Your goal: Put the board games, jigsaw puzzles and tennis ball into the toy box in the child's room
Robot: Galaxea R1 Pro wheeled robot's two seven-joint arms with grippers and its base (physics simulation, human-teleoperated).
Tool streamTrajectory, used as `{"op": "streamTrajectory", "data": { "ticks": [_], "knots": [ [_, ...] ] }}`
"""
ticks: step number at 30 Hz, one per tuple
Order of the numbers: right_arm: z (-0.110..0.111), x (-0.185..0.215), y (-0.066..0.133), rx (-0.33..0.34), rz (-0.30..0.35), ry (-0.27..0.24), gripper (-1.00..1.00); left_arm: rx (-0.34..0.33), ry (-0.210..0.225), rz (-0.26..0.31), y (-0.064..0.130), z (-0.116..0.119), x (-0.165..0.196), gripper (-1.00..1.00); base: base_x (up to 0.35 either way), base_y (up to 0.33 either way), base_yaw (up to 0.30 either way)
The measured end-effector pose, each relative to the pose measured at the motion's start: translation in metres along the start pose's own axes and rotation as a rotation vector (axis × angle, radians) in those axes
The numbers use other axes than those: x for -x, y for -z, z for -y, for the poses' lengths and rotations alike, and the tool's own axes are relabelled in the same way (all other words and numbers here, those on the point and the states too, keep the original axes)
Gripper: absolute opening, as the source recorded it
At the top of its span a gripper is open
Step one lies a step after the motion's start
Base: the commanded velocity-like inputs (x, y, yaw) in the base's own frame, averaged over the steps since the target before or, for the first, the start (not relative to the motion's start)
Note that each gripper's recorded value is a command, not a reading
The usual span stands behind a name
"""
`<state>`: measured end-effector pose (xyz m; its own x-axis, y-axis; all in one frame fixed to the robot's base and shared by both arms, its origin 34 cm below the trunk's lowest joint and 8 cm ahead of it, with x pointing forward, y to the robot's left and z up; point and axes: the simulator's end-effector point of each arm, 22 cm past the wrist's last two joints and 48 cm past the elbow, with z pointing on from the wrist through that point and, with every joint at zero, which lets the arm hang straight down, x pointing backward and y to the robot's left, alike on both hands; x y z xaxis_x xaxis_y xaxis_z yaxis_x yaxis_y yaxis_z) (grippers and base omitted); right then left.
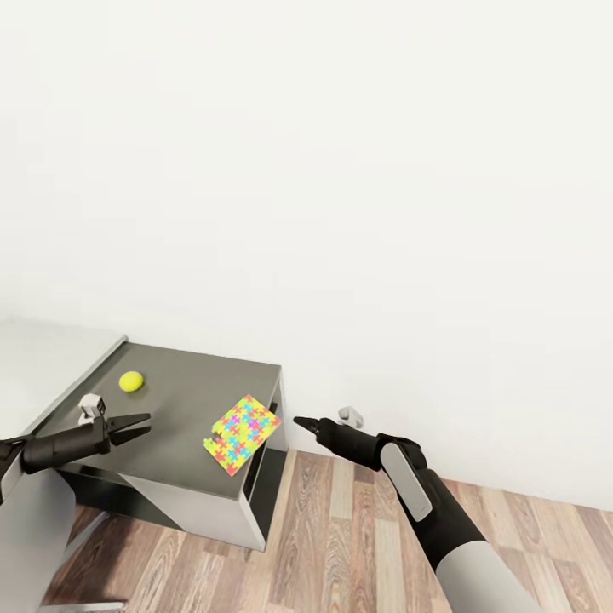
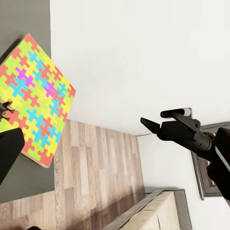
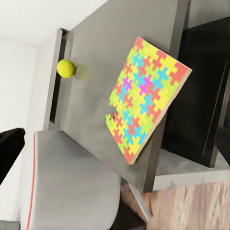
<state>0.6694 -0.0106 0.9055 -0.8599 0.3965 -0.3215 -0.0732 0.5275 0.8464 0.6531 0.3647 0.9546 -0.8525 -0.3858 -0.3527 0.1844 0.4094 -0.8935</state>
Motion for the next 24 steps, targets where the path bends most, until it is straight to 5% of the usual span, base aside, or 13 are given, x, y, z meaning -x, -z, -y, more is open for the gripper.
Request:
{"op": "streamTrajectory", "data": {
  "ticks": [24],
  "knots": [
    [0.0087,0.0020,0.0047,-0.007,0.001,-0.007,1.00,-0.010,0.003,-0.002,-0.0052,0.0015,-0.0019,1.00,0.021,-0.071,0.003]
  ]
}}
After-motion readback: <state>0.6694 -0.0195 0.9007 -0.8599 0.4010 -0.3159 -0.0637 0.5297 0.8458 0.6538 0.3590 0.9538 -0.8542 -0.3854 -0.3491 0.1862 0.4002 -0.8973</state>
